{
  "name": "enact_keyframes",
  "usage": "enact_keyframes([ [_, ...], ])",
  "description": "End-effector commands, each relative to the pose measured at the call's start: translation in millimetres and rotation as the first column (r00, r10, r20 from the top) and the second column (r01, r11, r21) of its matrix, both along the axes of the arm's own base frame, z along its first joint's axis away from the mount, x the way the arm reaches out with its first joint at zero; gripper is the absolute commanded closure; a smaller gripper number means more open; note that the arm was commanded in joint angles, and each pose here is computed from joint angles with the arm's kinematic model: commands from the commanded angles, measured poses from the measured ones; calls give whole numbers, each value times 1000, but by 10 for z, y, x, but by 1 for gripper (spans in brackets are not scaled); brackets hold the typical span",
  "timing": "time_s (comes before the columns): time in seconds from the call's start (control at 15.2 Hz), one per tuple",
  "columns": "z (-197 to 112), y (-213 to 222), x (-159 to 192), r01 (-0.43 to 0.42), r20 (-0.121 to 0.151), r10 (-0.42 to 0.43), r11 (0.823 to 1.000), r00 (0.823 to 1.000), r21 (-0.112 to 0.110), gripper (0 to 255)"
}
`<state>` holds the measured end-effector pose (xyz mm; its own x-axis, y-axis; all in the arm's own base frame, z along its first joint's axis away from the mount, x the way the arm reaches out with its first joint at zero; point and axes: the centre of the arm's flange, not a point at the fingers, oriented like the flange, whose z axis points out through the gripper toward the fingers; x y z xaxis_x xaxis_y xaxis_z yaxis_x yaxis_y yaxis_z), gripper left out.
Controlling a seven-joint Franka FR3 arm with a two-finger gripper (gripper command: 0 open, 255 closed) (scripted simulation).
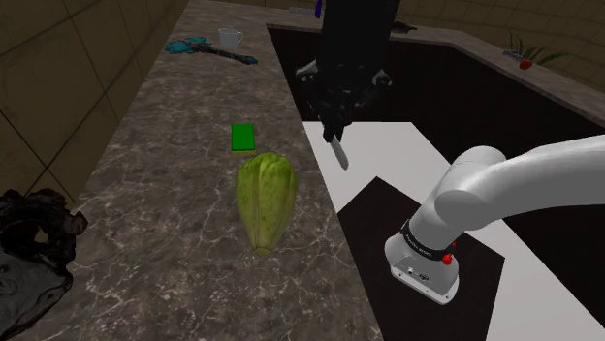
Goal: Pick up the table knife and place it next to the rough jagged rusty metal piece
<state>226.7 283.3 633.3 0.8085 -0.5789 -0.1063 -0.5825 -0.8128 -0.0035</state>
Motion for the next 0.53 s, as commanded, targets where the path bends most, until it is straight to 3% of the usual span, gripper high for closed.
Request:
enact_keyframes([
  [0.0,9,232,85,0,0,0,1000,1000,1,255],
  [0.46,10,1086,438,0,0,0,1000,1000,1,255],
])
